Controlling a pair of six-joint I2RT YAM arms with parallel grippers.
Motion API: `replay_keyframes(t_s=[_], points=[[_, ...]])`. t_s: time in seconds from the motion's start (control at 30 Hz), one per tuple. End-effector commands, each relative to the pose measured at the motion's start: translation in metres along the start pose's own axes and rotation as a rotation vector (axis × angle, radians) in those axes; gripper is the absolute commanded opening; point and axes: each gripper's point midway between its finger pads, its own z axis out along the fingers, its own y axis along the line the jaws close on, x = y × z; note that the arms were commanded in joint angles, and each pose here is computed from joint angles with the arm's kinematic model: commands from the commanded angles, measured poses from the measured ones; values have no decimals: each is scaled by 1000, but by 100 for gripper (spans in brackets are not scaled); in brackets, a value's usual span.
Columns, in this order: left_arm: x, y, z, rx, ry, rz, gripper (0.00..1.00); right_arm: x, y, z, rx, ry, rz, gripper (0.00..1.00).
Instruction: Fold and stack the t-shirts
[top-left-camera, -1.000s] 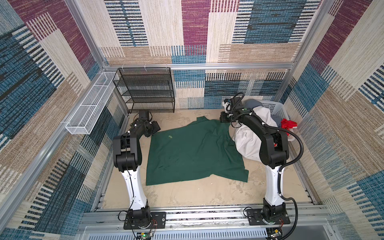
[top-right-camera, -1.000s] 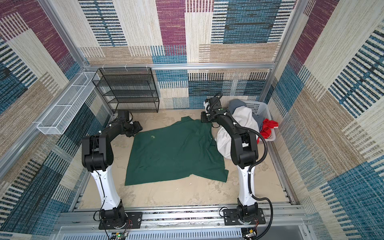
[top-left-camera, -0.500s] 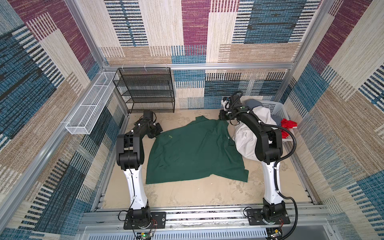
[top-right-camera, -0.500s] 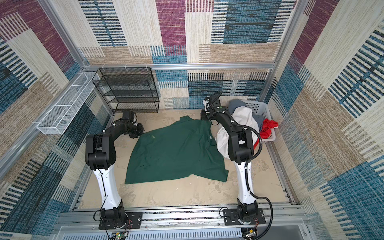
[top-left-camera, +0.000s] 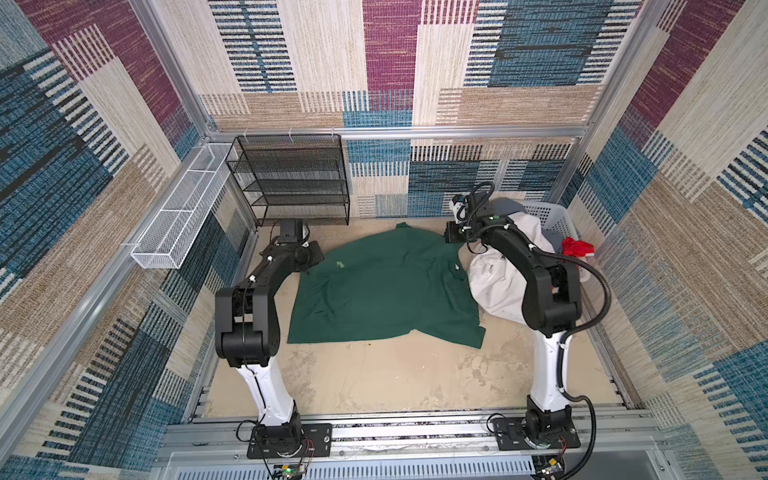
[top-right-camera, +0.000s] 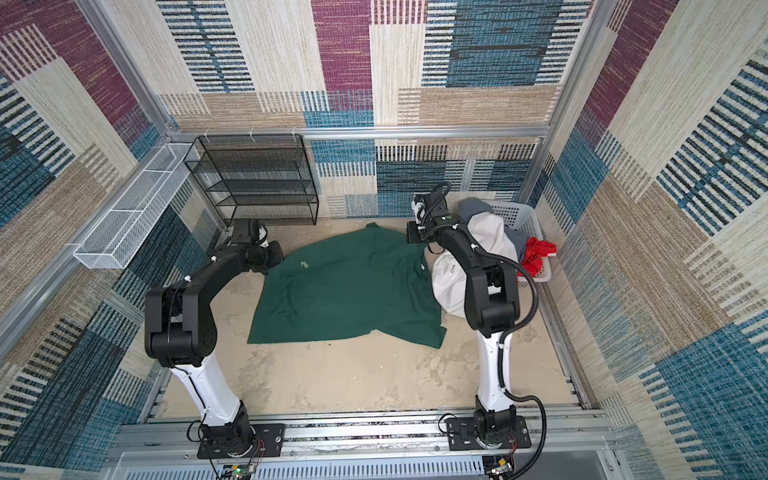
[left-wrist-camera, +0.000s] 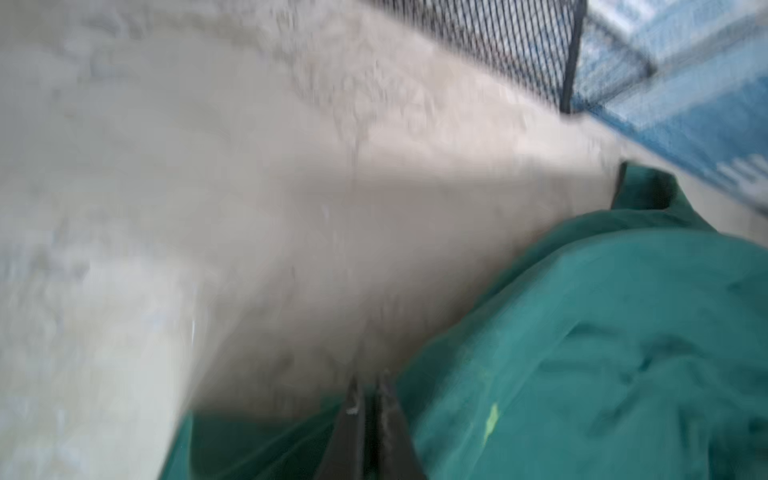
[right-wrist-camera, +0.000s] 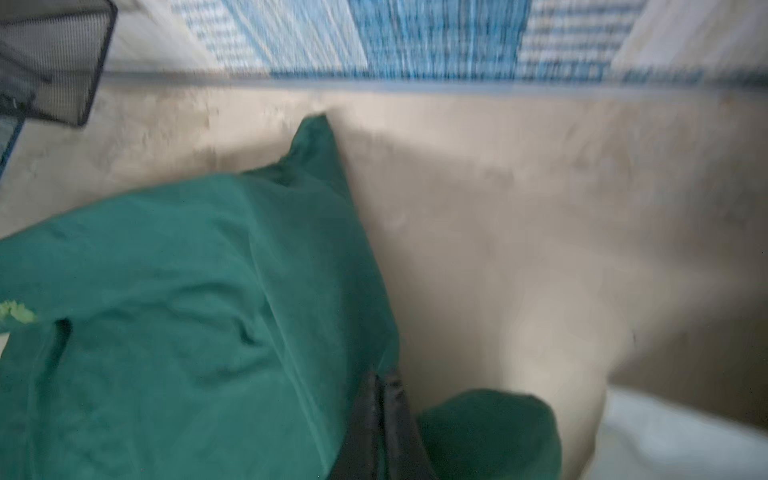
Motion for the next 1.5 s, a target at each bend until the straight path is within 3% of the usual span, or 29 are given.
replay_keyframes(t_s=[0.0,0.13,0.17,0.23,0.33,0.4,0.43,0.63,0.87,1.07,1.23,1.47], points=[[5,18,-8,-60,-130,-7,0,-4,5,-34,-3,-179,-10,0],[25,47,-13,-177,-105,-59,1,51,-8,-38,34,-152,86,0],[25,50,-14,-191,-103,-66,14,62,-7,-36,20,-139,104,0],[28,48,-14,-194,-64,-79,28,82,-6,-30,-3,-96,135,24],[35,43,-13,-159,-33,-105,54,97,-11,-29,19,-71,168,72],[38,42,-15,-154,-43,-112,69,94,-13,-32,37,-77,169,77],[38,43,-17,-155,-55,-112,76,89,-14,-34,48,-80,169,78],[37,39,-36,-134,-98,-110,79,53,-3,-19,115,-67,97,81],[44,23,-57,-54,-153,-128,79,22,62,48,43,-1,-44,83],[44,11,-63,3,-158,-129,78,24,76,103,121,100,-119,80],[42,8,-65,18,-170,-125,78,25,71,133,206,143,-168,72],[40,6,-68,26,-175,-114,79,21,64,149,234,149,-221,49]])
